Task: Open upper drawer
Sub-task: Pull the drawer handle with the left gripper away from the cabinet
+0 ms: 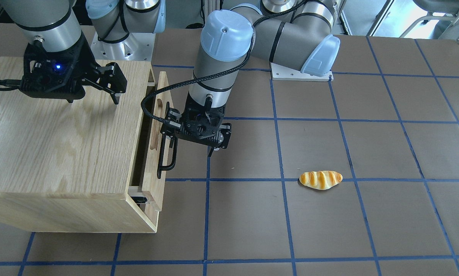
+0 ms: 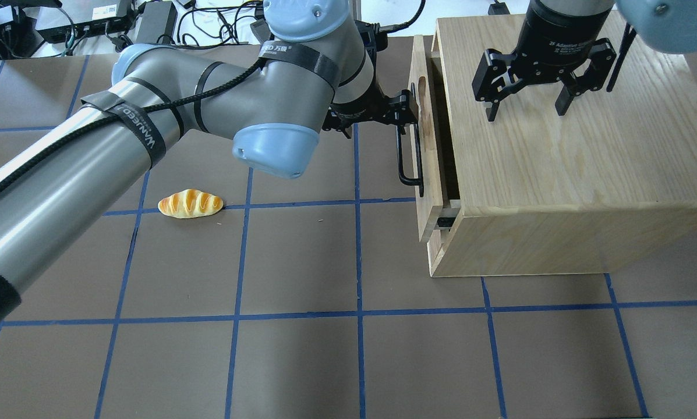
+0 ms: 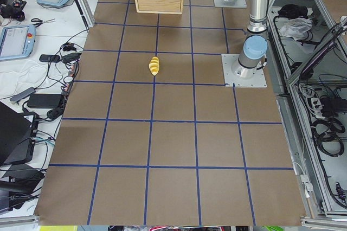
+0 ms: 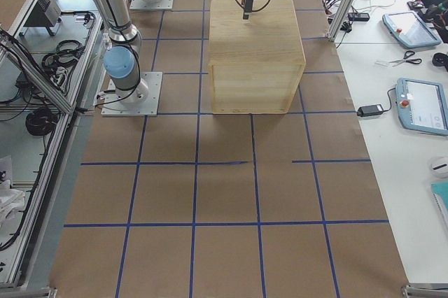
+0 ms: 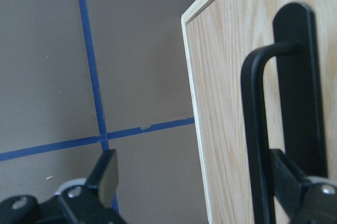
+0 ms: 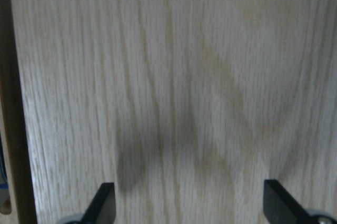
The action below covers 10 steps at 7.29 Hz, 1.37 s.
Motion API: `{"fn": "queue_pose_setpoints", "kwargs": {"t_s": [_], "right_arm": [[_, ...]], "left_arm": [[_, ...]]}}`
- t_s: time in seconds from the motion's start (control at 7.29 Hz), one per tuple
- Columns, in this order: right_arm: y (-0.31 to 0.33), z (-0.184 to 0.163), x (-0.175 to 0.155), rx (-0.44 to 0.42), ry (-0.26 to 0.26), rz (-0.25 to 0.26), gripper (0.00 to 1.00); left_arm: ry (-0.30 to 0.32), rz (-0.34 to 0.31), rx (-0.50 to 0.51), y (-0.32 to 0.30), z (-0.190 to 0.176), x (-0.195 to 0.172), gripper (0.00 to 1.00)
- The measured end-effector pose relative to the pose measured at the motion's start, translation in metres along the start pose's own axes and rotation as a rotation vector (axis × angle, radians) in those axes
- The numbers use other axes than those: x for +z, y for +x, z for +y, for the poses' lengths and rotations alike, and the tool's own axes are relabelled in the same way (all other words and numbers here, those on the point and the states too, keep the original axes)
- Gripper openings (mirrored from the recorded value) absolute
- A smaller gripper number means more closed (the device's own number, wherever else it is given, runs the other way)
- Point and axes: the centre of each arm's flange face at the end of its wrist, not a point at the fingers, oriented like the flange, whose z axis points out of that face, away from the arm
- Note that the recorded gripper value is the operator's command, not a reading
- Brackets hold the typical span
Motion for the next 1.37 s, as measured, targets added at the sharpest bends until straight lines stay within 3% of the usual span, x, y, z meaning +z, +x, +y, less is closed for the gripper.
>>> {"fn": "queue_pose_setpoints", "kwargs": {"t_s": [1.37], "right_arm": [[0.000, 0.000, 0.000, -0.001, 0.001, 0.000, 1.00]], "left_arm": [[-0.036, -0.046, 0.016, -0.031, -0.008, -0.003, 1.00]]}}
